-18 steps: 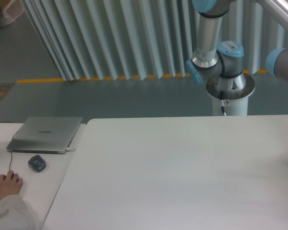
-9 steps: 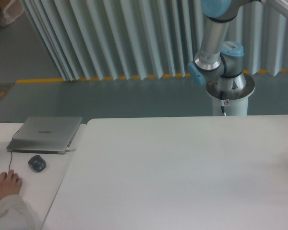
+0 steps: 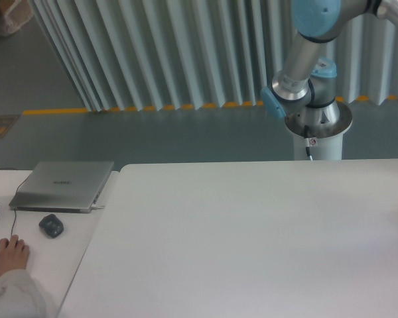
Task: Place the red pepper on the table
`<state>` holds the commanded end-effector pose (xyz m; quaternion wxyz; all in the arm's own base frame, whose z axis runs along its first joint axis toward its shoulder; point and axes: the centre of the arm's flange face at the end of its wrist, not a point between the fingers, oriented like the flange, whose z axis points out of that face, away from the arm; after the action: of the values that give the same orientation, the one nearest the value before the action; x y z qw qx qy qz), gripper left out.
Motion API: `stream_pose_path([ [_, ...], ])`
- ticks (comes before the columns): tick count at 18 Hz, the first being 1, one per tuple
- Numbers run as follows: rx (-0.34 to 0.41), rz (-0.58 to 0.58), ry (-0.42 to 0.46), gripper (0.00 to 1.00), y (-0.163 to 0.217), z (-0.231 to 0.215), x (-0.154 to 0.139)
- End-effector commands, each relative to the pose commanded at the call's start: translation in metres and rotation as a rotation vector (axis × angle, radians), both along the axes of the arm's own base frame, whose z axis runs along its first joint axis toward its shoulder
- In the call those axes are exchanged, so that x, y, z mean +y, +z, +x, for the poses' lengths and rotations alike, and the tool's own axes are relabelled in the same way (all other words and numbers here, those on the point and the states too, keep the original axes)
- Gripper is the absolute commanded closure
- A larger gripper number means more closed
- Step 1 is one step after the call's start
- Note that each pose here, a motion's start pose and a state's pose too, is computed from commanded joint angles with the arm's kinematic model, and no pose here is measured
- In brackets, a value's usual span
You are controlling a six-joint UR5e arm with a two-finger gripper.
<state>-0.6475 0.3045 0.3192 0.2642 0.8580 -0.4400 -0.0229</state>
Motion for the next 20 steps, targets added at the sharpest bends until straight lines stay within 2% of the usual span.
stream_pose_path([
  [5,0.025,0.015,0.031,0.0,-0.009,0.001,0.018],
  [13,0.031,0.021,0.055,0.0,-0.016,0.0,0.022],
  [20,0.077,0.039,0.084,0.0,-0.024,-0.001,0.056],
])
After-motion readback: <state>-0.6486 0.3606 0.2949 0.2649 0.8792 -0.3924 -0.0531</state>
